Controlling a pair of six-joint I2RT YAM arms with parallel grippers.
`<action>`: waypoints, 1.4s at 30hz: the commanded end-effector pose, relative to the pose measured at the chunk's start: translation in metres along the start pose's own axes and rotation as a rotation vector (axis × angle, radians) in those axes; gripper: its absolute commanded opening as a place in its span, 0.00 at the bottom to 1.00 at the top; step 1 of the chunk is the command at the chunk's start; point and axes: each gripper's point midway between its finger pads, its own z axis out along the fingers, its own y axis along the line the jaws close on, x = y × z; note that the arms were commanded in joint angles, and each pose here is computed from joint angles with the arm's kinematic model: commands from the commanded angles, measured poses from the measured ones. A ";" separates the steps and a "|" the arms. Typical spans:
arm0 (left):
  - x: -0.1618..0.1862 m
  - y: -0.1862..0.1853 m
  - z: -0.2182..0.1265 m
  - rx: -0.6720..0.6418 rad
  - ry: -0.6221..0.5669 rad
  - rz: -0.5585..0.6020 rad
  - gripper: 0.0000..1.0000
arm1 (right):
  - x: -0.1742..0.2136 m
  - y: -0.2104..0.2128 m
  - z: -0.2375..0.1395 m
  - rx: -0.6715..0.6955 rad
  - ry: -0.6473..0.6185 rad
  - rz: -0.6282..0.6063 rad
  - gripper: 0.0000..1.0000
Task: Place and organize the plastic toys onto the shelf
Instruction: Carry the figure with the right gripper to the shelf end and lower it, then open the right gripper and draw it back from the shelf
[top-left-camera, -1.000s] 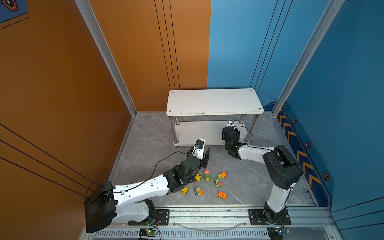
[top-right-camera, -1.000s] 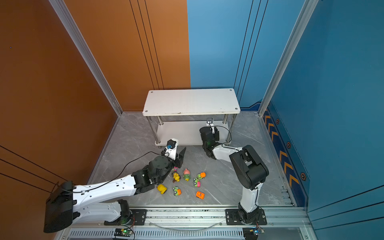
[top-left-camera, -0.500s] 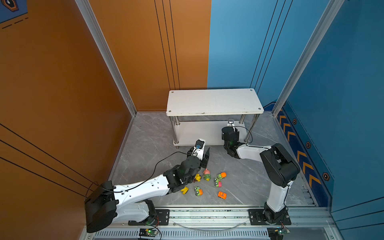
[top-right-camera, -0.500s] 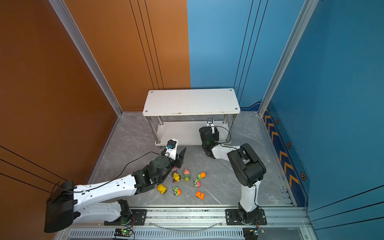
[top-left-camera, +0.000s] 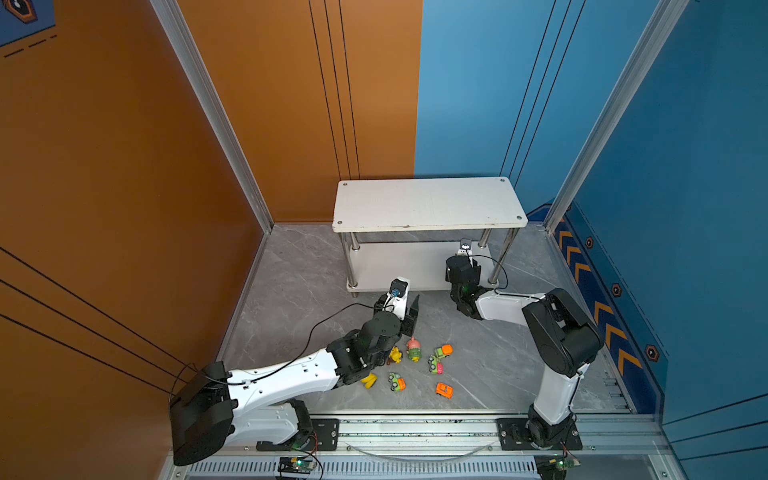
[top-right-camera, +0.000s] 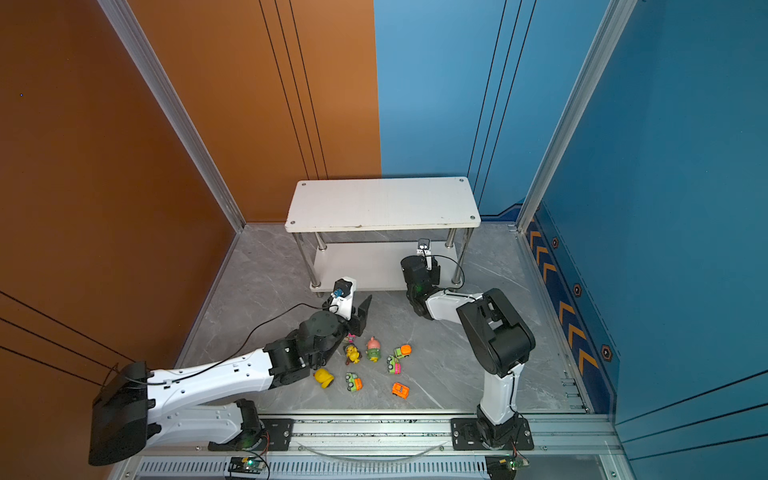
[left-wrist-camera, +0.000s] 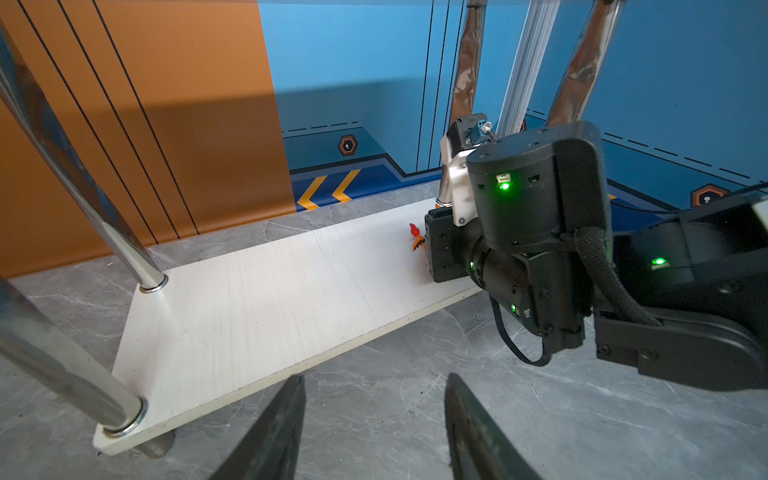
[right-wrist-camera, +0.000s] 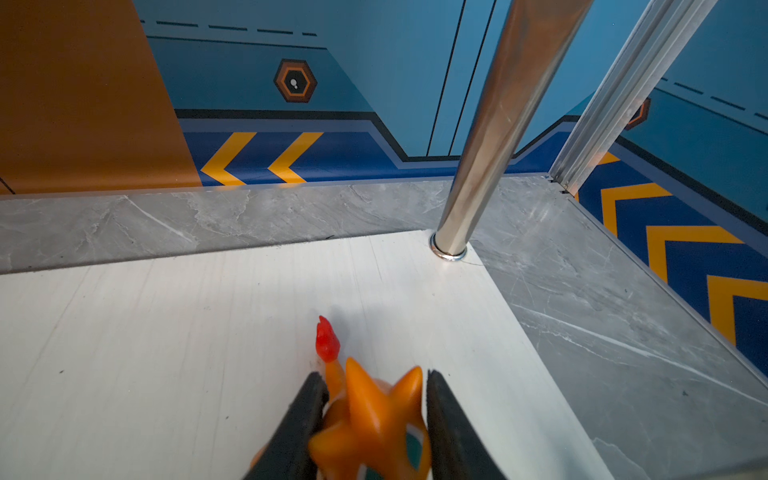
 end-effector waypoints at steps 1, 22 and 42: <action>-0.006 0.005 -0.001 -0.014 -0.008 -0.013 0.55 | 0.017 -0.011 -0.004 0.016 0.070 -0.025 0.30; -0.011 0.011 -0.007 -0.020 -0.022 -0.022 0.56 | 0.013 -0.007 -0.019 -0.002 0.071 -0.011 0.52; -0.012 0.024 -0.021 -0.043 -0.031 -0.040 0.58 | -0.026 -0.027 -0.095 -0.074 0.090 0.116 0.60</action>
